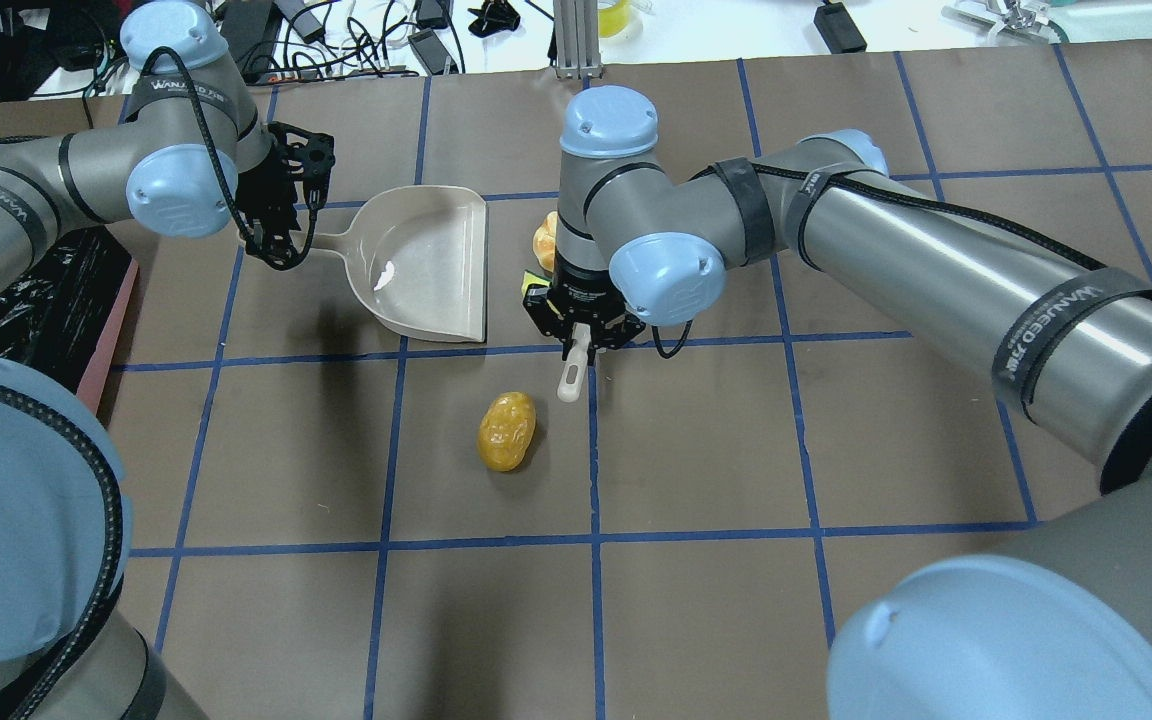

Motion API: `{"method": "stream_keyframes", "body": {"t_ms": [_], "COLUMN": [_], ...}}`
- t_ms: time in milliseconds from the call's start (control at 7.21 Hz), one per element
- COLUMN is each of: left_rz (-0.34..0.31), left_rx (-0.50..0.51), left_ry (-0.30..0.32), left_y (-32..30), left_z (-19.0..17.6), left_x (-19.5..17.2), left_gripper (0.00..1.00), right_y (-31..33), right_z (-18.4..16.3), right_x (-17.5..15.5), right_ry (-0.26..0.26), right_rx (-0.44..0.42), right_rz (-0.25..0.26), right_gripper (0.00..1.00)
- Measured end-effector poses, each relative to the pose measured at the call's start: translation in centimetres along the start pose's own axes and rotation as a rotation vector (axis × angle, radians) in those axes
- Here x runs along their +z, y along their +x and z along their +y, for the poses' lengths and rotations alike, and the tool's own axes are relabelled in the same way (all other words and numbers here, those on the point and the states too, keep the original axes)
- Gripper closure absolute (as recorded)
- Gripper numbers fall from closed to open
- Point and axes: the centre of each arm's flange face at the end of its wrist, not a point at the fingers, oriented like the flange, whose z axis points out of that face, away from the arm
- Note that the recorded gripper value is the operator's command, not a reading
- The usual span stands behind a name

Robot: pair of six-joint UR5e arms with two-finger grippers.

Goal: Sweep and dump trash into bin
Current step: 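Sweep the sponge and bread toy into the dustpan with the right gripper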

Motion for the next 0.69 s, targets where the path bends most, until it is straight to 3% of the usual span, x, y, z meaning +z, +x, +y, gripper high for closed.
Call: {"method": "stream_keyframes", "body": {"t_ms": [693], "left_rz": [0.0], "left_rx": [-0.002], "left_ry": [-0.004], "left_y": [0.0], "left_z": [-0.1], "left_x": [-0.1], "left_gripper": [1.0], "right_y": [-11.7], "right_z": [2.4], "right_x": [2.0], "right_ry": [0.023], "right_rx": [0.101], "right_rz": [-0.045], "right_gripper": [1.0]}}
